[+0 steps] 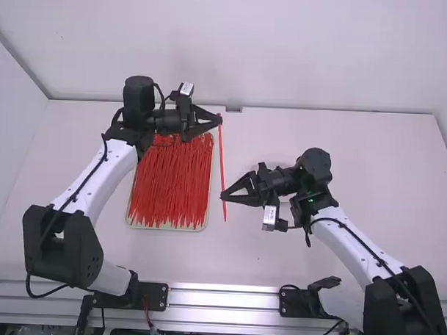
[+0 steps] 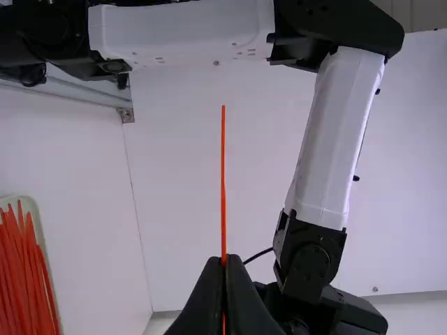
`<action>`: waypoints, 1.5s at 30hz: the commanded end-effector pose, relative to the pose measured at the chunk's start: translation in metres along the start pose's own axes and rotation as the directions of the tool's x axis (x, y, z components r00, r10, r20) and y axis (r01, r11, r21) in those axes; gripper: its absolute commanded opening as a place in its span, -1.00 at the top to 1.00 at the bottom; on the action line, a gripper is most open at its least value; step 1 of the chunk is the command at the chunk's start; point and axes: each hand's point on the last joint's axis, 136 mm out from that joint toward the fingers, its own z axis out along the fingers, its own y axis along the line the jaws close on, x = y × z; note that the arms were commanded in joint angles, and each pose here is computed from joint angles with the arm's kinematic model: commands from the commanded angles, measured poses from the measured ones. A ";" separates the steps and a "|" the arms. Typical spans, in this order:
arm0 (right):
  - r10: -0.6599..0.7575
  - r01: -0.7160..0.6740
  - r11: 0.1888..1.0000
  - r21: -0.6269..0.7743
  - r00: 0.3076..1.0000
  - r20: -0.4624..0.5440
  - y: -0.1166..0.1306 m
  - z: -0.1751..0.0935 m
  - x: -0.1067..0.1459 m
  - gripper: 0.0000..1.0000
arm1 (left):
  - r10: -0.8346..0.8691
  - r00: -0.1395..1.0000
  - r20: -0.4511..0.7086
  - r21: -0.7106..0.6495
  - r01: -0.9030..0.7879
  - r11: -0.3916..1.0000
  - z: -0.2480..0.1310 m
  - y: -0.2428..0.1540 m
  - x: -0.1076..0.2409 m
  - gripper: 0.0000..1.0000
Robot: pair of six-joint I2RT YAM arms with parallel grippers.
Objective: Fasten the cable tie
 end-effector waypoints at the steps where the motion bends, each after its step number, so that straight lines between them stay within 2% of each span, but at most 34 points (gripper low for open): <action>1: -0.019 0.019 1.000 -0.003 1.000 0.020 -0.007 0.000 -0.002 1.00 | 0.039 0.999 -0.011 0.009 -0.038 0.999 0.001 -0.005 0.001 0.96; 4: 0.006 -0.006 1.000 0.005 1.000 -0.014 -0.008 0.001 0.004 1.00 | 0.061 0.998 -0.011 0.009 -0.061 0.998 0.001 -0.005 0.001 0.96; 6: 0.082 -0.081 0.997 0.019 0.995 -0.052 -0.010 0.000 0.011 1.00 | 0.086 0.996 -0.011 0.009 -0.086 0.996 0.001 -0.005 0.001 0.96; 11: 0.241 -0.240 0.970 0.033 0.969 -0.058 -0.011 0.000 0.013 1.00 | 0.101 0.995 -0.014 0.006 -0.101 0.995 0.000 -0.003 0.002 0.96; 15: 0.412 -0.410 0.911 0.043 0.910 -0.053 -0.010 -0.001 0.013 1.00 | 0.103 0.995 -0.012 -0.002 -0.103 0.995 0.000 -0.001 0.002 0.96; 20: 0.559 -0.543 0.828 0.139 0.820 -0.122 -0.016 -0.003 0.032 1.00 | 0.088 0.996 -0.017 -0.010 -0.088 0.996 0.000 0.002 0.004 0.96; 27: 0.639 -0.596 0.765 0.246 0.748 -0.176 -0.021 -0.005 0.052 1.00 | 0.098 0.995 -0.020 -0.010 -0.098 0.995 0.001 0.002 0.005 0.96; 32: 0.620 -0.589 0.782 0.204 0.767 -0.167 -0.015 0.000 0.046 1.00 | 0.137 0.990 -0.015 -0.010 -0.137 0.990 -0.001 0.003 0.003 0.96; 35: 0.648 -0.619 0.760 0.197 0.744 -0.165 -0.010 0.000 0.046 1.00 | 0.200 0.980 -0.022 -0.007 -0.200 0.980 0.001 0.002 0.005 0.96; 39: 0.746 -0.711 0.661 0.237 0.657 -0.110 -0.022 0.003 0.044 1.00 | 0.328 0.944 -0.024 -0.004 -0.328 0.945 0.001 0.002 0.005 0.96; 42: 0.775 -0.739 0.621 0.261 0.628 -0.066 -0.036 0.002 0.040 1.00 | 0.370 0.929 -0.014 0.000 -0.370 0.929 0.000 0.000 0.003 0.97; 45: 0.871 -0.813 0.435 0.386 0.488 0.046 -0.067 -0.007 0.047 1.00 | 0.531 0.847 0.021 0.030 -0.531 0.847 0.001 -0.015 -0.003 0.96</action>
